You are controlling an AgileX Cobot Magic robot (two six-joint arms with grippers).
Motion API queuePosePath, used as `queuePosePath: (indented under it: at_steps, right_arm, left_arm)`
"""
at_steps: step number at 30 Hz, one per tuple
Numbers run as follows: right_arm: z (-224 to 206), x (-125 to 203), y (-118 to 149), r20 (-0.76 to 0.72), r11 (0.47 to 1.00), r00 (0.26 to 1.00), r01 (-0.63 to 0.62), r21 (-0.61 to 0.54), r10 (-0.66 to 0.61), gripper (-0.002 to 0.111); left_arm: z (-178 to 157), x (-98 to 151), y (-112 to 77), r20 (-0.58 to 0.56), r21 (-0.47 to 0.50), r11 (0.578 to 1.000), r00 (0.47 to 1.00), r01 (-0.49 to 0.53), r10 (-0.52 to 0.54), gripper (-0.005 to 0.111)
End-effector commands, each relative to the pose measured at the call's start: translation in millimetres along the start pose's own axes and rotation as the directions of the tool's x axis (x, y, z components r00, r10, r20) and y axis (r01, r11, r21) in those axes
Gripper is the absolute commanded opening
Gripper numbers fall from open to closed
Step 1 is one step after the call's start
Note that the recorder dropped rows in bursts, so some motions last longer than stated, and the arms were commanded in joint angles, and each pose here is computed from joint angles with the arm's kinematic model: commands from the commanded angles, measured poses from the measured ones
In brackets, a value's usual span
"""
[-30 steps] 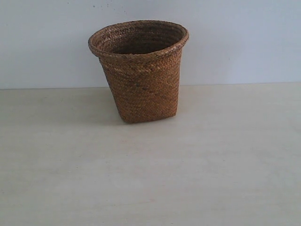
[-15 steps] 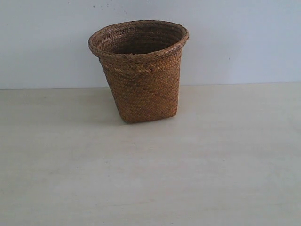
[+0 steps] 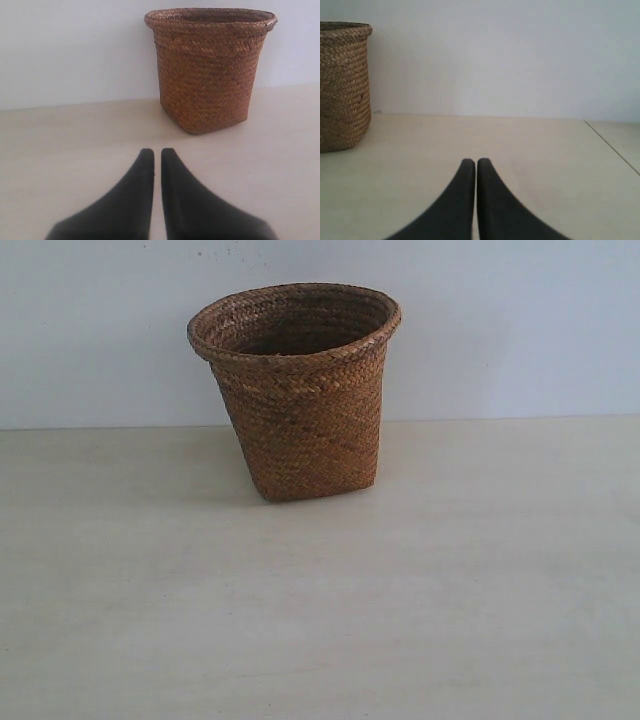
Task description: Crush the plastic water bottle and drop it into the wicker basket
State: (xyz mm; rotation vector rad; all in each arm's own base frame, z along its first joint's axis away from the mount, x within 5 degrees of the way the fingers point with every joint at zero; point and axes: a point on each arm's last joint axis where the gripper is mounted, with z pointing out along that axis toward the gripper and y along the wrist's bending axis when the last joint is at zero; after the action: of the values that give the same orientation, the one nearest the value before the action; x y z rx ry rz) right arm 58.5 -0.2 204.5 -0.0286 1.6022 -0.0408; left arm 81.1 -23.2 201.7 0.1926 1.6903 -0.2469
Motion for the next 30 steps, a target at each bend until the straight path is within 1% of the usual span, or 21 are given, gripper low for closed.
queuePosePath:
  at_steps: [1, 13, 17, 22, 23, 30]
  right_arm:
    - [-0.1, 1.5, -0.1, -0.002, 1.0, 1.0, 0.005, 0.002, -0.005, 0.0]
    - [-0.1, 1.5, -0.1, -0.002, 1.0, 1.0, 0.003, 0.002, -0.003, 0.0]
    - [-0.1, 1.5, -0.1, -0.002, 1.0, 1.0, 0.003, 0.002, -0.003, 0.0]
    - [-0.1, 1.5, -0.1, -0.002, 1.0, 1.0, 0.003, 0.002, -0.003, 0.0]
    - [-0.1, 1.5, -0.1, -0.002, 1.0, 1.0, 0.003, 0.002, -0.003, 0.0]
    - [-0.1, 1.5, -0.1, -0.002, 1.0, 1.0, 0.005, 0.002, -0.005, 0.0]
  left_arm:
    - [-0.7, -0.4, 0.3, 0.017, -0.003, 1.0, 1.0, 0.006, -0.006, 0.004]
    - [-1.4, -0.2, 0.2, 0.016, -0.002, 1.0, 1.0, -0.002, 0.002, 0.004]
    - [-9.5, 1.0, 0.4, 0.025, -0.005, 0.999, 0.999, -0.04, 0.04, 0.004]
    - [-16.3, 3.6, 0.7, 0.024, -0.007, 0.999, 0.998, -0.054, 0.054, 0.004]
    - [-17.3, 3.5, 1.0, 0.028, -0.012, 0.998, 0.997, -0.068, 0.068, 0.004]
    - [-22.0, 5.6, 6.8, 0.023, -0.102, 0.993, 0.998, -0.054, 0.057, 0.004]
